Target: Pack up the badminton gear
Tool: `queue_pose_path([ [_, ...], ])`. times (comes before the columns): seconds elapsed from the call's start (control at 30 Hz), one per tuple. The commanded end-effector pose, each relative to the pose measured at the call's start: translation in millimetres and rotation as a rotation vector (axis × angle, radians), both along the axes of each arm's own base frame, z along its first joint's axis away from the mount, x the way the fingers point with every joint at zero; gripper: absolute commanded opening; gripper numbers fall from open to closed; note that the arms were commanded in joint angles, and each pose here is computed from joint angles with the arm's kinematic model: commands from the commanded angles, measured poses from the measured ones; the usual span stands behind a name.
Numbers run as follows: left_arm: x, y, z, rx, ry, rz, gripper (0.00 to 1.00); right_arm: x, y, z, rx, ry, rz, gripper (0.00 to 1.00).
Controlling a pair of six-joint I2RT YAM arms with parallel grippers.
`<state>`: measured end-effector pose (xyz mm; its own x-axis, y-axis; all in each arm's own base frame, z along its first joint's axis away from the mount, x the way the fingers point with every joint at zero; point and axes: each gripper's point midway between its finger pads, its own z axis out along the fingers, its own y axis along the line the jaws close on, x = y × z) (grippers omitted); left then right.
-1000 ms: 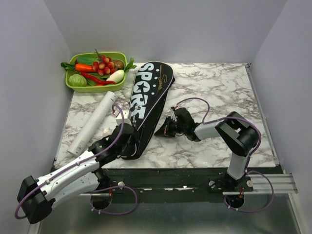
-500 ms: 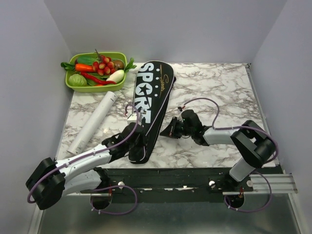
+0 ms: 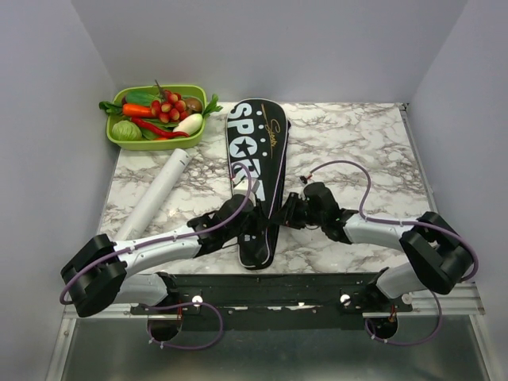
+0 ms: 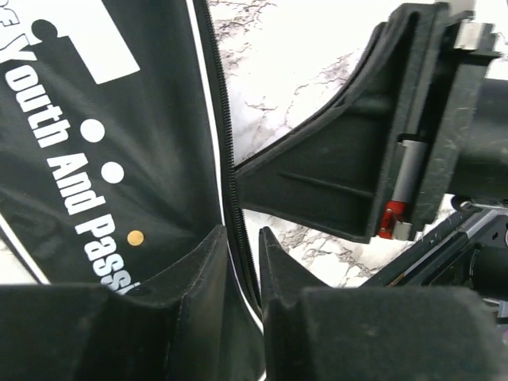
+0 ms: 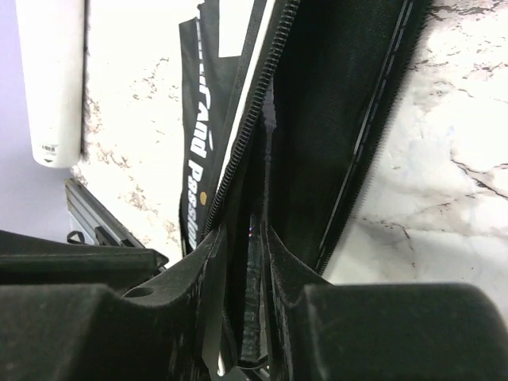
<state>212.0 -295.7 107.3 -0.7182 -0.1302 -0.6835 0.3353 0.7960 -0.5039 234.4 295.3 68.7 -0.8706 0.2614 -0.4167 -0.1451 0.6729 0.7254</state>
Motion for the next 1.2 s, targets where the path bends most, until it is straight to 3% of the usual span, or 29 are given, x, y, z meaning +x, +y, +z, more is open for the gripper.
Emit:
queue_pose_path([
  [0.0, -0.4, -11.3, 17.2, -0.024, -0.045, -0.062, 0.33, -0.8, -5.6, -20.3, -0.052, 0.019, -0.014, 0.31],
  [0.13, -1.9, -3.0, 25.8, 0.015, -0.079, -0.08, 0.45, 0.8, -0.1, -25.6, -0.039, 0.03, -0.005, 0.32],
  [0.3, 6.1, 42.2, 20.5, 0.158, -0.101, 0.061, 0.47, -1.4, 3.5, -32.3, -0.027, 0.044, 0.012, 0.31],
  [0.4, 11.0, 77.6, 2.5, 0.257, -0.076, 0.188, 0.44, -3.7, 5.3, -31.7, -0.01, 0.037, 0.029, 0.32],
  [0.53, 12.4, 102.7, -28.4, 0.258, -0.01, 0.266, 0.22, -6.5, 8.2, -26.8, 0.013, 0.021, 0.056, 0.32],
  [0.67, 11.1, 110.9, -55.6, 0.26, 0.041, 0.278, 0.08, -11.9, 10.0, -26.3, 0.025, 0.03, 0.08, 0.32],
  [1.17, 6.8, 69.8, -92.2, 0.174, 0.116, 0.131, 0.04, -27.0, 34.4, -35.7, 0.093, 0.081, 0.165, 0.32],
])
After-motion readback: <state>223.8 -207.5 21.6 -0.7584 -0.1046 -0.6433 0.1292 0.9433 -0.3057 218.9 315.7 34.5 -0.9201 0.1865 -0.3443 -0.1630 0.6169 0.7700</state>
